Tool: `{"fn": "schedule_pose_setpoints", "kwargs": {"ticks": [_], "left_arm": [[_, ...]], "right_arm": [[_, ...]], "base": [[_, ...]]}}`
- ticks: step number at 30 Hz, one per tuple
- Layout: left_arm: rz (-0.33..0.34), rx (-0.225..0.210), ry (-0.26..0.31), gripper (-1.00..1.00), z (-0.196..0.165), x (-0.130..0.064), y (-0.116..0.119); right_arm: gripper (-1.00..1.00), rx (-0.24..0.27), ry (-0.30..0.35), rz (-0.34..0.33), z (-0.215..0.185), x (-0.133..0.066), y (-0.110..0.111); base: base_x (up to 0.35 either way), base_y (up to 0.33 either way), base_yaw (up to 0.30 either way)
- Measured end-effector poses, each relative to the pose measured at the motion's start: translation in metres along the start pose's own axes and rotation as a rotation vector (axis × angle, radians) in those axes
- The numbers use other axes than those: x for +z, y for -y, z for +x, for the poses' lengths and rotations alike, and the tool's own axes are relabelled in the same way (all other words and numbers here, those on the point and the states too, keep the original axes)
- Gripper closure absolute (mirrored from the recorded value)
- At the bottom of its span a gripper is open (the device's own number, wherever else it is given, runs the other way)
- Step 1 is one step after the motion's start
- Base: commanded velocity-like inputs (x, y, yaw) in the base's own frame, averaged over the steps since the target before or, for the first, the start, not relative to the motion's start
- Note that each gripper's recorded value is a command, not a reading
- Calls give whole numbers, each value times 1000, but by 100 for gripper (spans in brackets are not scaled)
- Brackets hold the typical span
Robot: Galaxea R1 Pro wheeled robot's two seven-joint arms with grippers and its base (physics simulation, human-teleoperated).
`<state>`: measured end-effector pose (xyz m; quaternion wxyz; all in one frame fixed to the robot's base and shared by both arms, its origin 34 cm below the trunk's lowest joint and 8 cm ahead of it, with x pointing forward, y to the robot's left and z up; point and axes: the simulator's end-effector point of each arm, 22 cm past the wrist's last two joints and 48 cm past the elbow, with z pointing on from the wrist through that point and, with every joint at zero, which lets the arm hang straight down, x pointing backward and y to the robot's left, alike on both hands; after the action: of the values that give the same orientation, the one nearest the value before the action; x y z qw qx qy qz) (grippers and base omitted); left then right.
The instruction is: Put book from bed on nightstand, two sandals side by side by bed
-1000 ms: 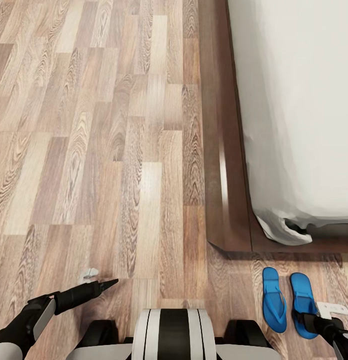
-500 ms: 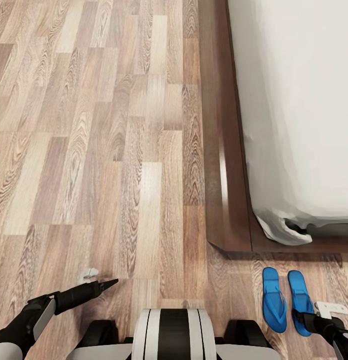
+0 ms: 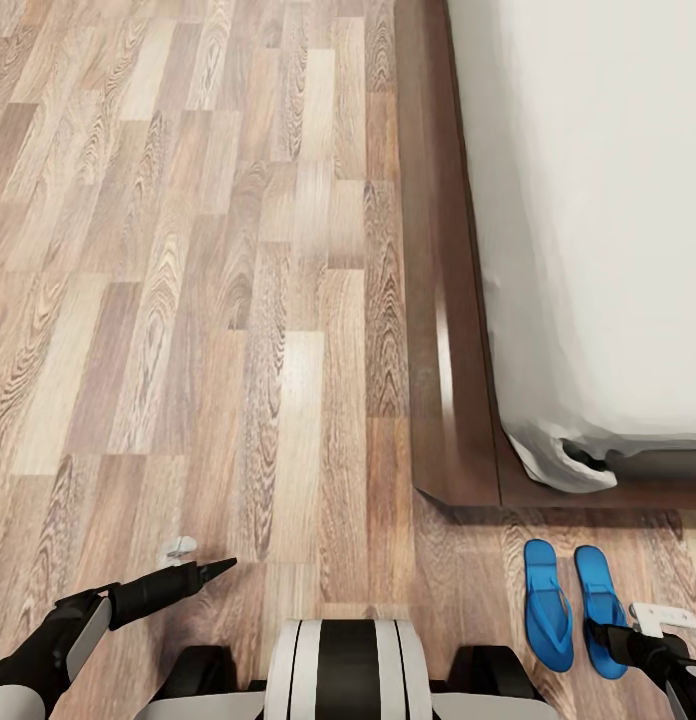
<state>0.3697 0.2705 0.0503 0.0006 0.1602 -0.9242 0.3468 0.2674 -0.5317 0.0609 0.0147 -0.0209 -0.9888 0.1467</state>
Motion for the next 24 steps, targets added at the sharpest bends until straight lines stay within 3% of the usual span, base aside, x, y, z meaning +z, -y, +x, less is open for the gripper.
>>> {"fn": "schedule_pose_setpoints", "kwargs": {"ticks": [24], "left_arm": [[29,63,69,-100,-35,-20,33]], "right_arm": [[-100,28,97,-5,-42,-23,5]], "base": [[0,0,0]]}}
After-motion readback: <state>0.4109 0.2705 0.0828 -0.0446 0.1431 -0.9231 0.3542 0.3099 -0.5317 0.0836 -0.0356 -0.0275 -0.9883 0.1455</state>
